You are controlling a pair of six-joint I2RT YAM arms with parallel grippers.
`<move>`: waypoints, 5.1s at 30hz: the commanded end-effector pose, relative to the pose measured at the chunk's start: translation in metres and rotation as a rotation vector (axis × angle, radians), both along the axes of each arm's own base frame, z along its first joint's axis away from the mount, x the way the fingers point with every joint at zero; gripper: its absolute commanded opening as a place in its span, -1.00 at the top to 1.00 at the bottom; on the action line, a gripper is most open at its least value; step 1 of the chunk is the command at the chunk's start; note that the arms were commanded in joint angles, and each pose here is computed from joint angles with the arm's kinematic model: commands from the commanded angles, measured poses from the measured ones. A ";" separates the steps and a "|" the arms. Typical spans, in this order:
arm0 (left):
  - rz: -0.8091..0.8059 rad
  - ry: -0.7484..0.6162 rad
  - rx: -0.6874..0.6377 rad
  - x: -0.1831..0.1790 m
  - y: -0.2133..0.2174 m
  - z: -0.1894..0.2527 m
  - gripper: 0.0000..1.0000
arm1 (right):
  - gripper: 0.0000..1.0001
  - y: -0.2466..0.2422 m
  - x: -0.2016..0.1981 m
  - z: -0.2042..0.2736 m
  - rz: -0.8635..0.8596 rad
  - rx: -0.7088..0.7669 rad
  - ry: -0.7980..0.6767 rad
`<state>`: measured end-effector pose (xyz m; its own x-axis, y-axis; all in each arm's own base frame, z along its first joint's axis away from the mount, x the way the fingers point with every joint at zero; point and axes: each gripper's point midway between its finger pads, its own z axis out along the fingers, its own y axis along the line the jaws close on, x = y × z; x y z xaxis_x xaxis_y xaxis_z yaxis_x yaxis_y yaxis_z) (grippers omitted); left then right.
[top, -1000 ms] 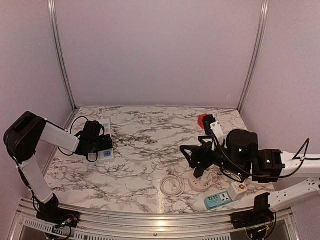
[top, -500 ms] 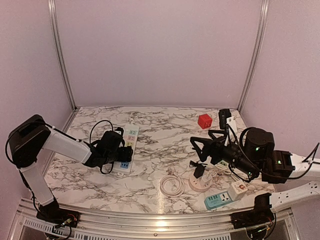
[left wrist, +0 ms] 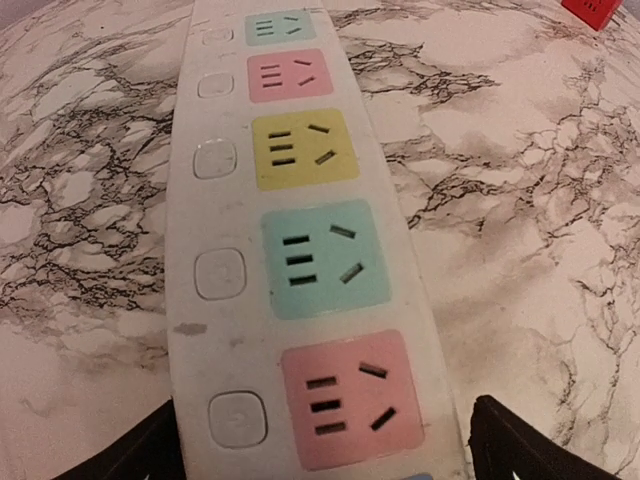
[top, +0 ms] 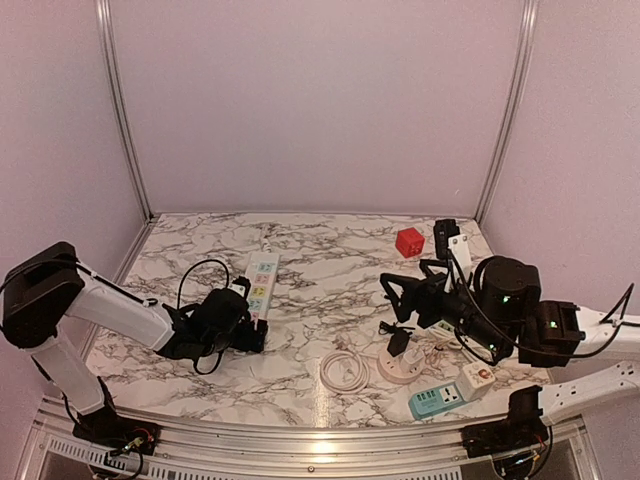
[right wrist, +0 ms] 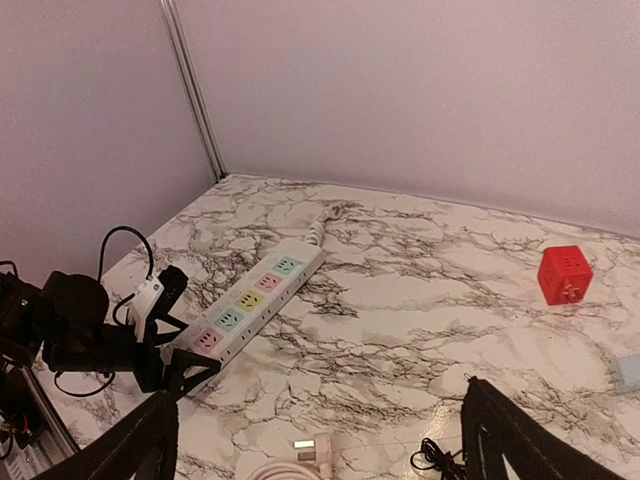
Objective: Insert the plug
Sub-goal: Move the socket to the center of the board, then pick up the plug from the corner of the board, then pass from the right arm to the left
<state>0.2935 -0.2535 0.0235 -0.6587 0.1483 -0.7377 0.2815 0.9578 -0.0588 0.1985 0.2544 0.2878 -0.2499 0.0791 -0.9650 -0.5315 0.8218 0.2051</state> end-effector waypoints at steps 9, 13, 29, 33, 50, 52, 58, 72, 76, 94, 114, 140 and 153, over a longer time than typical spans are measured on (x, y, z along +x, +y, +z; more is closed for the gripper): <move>-0.042 -0.330 -0.076 -0.081 -0.020 0.079 -0.98 | -0.94 -0.009 0.033 -0.007 -0.179 -0.263 0.046; -0.086 -0.371 -0.142 -0.107 -0.025 0.079 -0.98 | -0.93 -0.052 0.075 -0.005 -0.310 -0.299 0.101; -0.316 -0.520 -0.011 -0.182 -0.061 0.026 -0.98 | -0.97 -0.068 0.165 -0.072 -0.399 -0.548 0.364; -0.348 -0.507 -0.053 -0.185 -0.061 0.025 -0.98 | -0.97 -0.082 0.181 -0.100 -0.428 -0.529 0.413; -0.230 -0.531 -0.163 -0.172 -0.014 0.046 -0.98 | -0.96 -0.167 0.209 -0.129 -0.765 -0.306 0.446; -0.237 -0.533 -0.153 -0.173 -0.018 0.044 -0.98 | -0.96 -0.170 0.217 -0.134 -0.777 -0.280 0.445; -0.246 -0.542 -0.129 -0.173 -0.016 0.040 -0.98 | -0.94 -0.148 0.261 -0.143 -0.714 -0.263 0.429; -0.191 -0.569 -0.145 -0.165 0.011 0.050 -0.98 | -0.97 -0.127 0.368 -0.197 -0.616 -0.435 0.444; -0.188 -0.574 -0.140 -0.165 0.011 0.049 -0.98 | -0.97 -0.142 0.379 -0.202 -0.649 -0.457 0.454; -0.201 -0.577 -0.099 -0.165 -0.001 0.039 -0.98 | -0.17 -0.126 0.396 -0.228 -0.444 -0.445 0.424; -0.212 -0.558 -0.170 -0.164 0.009 0.043 -0.98 | 0.63 0.126 0.170 -0.025 0.260 0.066 0.179; -0.671 -0.841 -0.102 -0.248 -0.078 0.094 -0.98 | 0.58 0.158 -0.129 -0.077 0.824 0.308 0.309; -0.767 -0.999 -0.134 -0.272 -0.113 0.144 -0.98 | 0.58 0.142 -0.157 -0.059 0.980 0.518 0.304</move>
